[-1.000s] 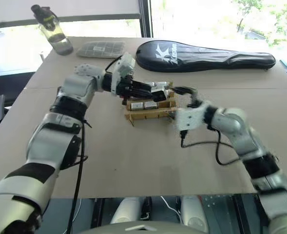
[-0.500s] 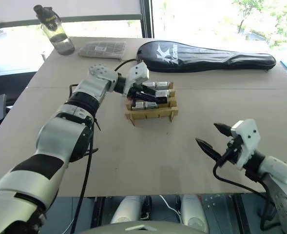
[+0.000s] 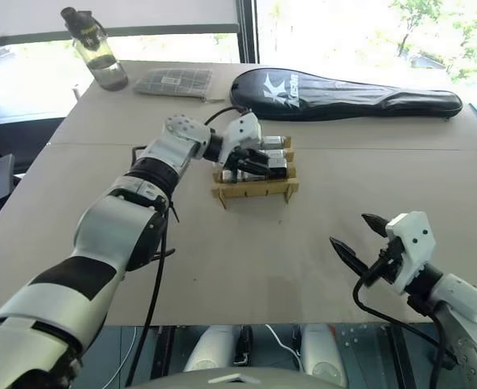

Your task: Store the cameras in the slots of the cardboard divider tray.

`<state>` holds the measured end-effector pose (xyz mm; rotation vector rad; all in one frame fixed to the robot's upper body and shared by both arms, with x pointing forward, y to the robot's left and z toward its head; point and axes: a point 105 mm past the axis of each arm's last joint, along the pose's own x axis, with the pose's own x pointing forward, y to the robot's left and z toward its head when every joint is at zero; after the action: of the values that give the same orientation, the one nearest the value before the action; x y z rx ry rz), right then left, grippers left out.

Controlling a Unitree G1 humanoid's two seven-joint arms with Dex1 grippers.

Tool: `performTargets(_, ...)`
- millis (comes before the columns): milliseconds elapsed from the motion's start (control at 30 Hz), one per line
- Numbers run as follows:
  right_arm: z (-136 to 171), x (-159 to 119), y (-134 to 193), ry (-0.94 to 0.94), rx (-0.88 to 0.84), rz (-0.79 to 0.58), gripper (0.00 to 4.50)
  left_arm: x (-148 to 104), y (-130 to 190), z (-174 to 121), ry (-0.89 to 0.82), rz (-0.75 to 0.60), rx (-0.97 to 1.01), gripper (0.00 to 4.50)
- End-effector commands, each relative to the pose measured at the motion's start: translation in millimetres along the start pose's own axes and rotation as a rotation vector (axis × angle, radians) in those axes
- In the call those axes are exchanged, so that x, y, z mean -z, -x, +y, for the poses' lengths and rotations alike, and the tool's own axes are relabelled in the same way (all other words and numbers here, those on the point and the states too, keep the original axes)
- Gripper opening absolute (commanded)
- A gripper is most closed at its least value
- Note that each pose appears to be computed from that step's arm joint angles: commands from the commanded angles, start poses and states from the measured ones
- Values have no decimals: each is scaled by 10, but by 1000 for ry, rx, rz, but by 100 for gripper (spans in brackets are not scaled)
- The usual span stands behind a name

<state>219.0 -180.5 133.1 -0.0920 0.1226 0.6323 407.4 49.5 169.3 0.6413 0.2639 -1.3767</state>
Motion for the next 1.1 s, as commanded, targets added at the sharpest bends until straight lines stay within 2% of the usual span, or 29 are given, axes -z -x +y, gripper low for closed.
performTargets(33, -19, -93, 57, 35, 12, -44, 448, -94, 73, 58, -46, 9, -15, 74)
performTargets(367, 64, -164, 74, 29, -52, -110, 448, 6, 64, 38, -17, 39, -12, 74)
performTargets(833, 43, -243, 73, 53, -37, -114, 448, 77, 47, 5, -7, 69, 7, 74)
performTargets(900, 53, -239, 68, 55, -36, -112, 450, 57, 59, 6, -17, 63, 11, 178)
performTargets(1100, 53, -243, 60, 51, -35, -120, 450, -73, 114, 12, -26, 14, 33, 441)
